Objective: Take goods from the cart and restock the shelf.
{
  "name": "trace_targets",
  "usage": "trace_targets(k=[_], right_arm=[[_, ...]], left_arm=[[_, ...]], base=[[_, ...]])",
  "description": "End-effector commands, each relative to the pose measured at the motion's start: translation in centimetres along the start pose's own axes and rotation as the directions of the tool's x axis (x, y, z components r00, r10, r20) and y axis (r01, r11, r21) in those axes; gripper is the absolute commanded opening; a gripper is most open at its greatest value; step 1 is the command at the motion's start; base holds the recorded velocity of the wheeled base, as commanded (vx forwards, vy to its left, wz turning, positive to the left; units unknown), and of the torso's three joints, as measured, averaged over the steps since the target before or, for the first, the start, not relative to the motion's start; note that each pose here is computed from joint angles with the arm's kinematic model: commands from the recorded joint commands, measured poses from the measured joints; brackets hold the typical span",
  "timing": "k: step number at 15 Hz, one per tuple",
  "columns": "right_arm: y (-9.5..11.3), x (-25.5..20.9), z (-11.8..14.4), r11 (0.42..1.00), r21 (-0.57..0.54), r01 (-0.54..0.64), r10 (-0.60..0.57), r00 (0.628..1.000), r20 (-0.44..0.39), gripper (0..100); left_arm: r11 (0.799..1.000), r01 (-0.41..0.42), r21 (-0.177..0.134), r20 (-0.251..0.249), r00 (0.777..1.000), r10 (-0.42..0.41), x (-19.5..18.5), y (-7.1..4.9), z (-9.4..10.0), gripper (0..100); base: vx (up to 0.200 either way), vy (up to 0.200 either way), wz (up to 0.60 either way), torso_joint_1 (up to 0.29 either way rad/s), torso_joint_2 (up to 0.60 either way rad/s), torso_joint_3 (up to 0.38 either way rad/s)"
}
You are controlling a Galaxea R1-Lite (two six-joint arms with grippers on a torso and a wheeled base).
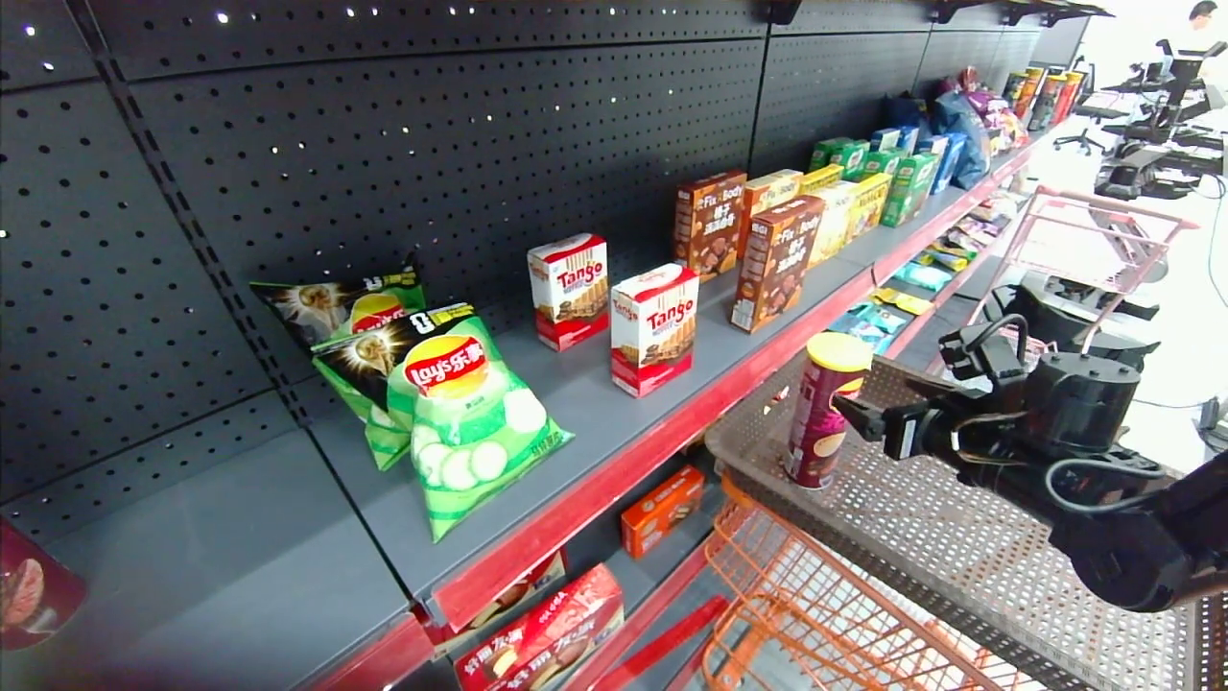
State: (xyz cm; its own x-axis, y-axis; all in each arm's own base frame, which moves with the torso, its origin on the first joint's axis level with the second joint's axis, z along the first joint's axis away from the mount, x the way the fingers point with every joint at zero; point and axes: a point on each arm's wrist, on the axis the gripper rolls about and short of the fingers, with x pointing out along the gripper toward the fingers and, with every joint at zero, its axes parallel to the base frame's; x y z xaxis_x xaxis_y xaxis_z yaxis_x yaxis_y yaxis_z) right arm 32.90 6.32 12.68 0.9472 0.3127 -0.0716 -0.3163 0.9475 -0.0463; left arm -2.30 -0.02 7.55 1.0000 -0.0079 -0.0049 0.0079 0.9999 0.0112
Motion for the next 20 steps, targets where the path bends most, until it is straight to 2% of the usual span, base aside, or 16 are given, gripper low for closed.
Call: trace_targets(k=[1,5,12,18,19,20], right_arm=[[-0.2,1.6,-1.0,1.0,0.0,-0.021,0.021,1.0,-0.008,100],[0.0,4.1,-2.3,0.996,-0.006,-0.085,0.085,0.996,0.021,100],[-0.5,8.6,-3.6,0.997,-0.019,-0.081,0.082,0.993,0.086,100],[-0.6,9.0,-4.0,0.996,-0.019,-0.087,0.088,0.993,0.084,100],[-0.7,9.1,-3.8,0.995,-0.022,-0.1,0.102,0.991,0.091,0],[-0.7,9.1,-3.6,0.993,-0.024,-0.112,0.114,0.989,0.097,0]], left_arm=[[1.0,0.0,0.001,0.0,1.0,0.0,0.0,0.0,0.0,100],[1.0,0.001,-0.001,0.0,1.0,-0.001,0.0,0.0,0.0,100],[1.0,0.001,0.001,0.0,1.0,-0.001,0.0,0.0,0.0,100],[1.0,0.001,-0.001,0.0,1.0,-0.001,0.0,0.0,0.0,100],[1.0,0.0,-0.001,0.0,1.0,0.0,0.0,0.0,0.0,100],[1.0,0.001,-0.001,0.0,1.0,-0.001,0.0,0.0,0.0,100]], base=[[0.0,0.0,0.0,0.0,0.0,0.0],[0.0,0.0,0.0,0.0,0.0,0.0],[0.0,0.0,0.0,0.0,0.0,0.0],[0.0,0.0,0.0,0.0,0.0,0.0],[0.0,0.0,0.0,0.0,0.0,0.0],[0.0,0.0,0.0,0.0,0.0,0.0]])
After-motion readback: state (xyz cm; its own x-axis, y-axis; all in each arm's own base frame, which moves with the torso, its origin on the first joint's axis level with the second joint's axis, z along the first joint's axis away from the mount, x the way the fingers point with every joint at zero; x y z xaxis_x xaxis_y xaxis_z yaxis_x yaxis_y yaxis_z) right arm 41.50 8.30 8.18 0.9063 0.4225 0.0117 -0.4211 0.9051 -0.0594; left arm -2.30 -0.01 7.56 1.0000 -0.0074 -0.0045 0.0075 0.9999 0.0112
